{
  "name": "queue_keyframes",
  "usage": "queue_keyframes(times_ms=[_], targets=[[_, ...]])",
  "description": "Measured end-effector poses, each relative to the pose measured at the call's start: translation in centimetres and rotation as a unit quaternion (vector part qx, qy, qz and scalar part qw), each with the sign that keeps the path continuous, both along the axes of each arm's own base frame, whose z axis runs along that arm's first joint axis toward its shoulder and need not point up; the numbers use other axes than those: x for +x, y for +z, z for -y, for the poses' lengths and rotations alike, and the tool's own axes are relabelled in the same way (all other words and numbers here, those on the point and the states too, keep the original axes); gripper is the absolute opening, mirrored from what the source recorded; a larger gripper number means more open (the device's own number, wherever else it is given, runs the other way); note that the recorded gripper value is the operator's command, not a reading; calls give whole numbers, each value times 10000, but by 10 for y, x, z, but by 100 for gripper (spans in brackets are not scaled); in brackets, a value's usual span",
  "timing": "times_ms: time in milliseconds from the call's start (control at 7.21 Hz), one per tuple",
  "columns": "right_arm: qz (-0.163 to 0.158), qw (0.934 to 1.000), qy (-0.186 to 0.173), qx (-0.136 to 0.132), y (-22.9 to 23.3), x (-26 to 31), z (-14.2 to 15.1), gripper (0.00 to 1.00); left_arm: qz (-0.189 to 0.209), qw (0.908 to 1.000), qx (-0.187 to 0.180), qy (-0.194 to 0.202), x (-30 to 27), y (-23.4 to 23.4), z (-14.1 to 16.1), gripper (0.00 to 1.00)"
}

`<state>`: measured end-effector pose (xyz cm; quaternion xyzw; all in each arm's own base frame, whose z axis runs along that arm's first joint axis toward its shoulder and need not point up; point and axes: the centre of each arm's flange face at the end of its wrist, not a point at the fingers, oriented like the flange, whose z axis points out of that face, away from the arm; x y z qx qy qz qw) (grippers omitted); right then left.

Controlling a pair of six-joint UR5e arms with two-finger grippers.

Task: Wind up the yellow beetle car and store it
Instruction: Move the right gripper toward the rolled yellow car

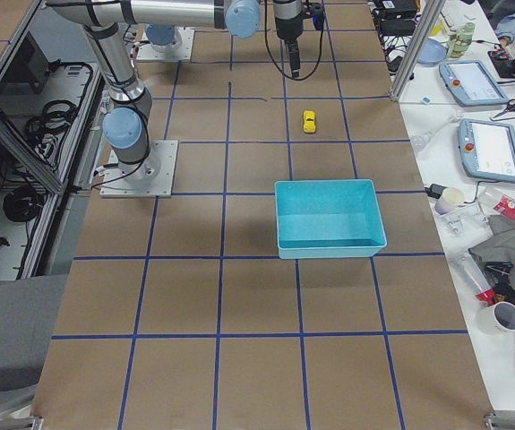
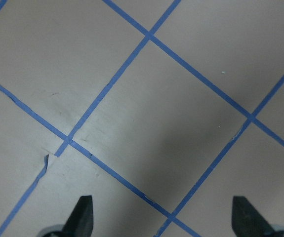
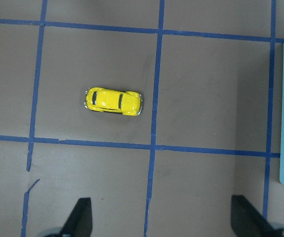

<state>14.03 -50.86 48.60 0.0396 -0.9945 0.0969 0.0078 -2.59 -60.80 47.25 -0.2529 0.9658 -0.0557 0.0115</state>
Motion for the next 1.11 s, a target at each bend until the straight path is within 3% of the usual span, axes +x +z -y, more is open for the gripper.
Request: queue_keyframes(times_ms=[416,555,832,1110], targets=[[-4,9999,106,36,-2,0,4,100,23,9986,-67,-520,-9,40,-32,100],[-43,9995,280,122,-12,-1,15,100,-7,9957,-55,-923,-14,42,-37,100],[-68,9985,452,295,-31,-5,38,100,-84,9805,54,-1961,-42,44,-60,100],[42,9990,200,387,-43,-4,48,100,-125,9713,139,-2373,-63,41,-81,100]])
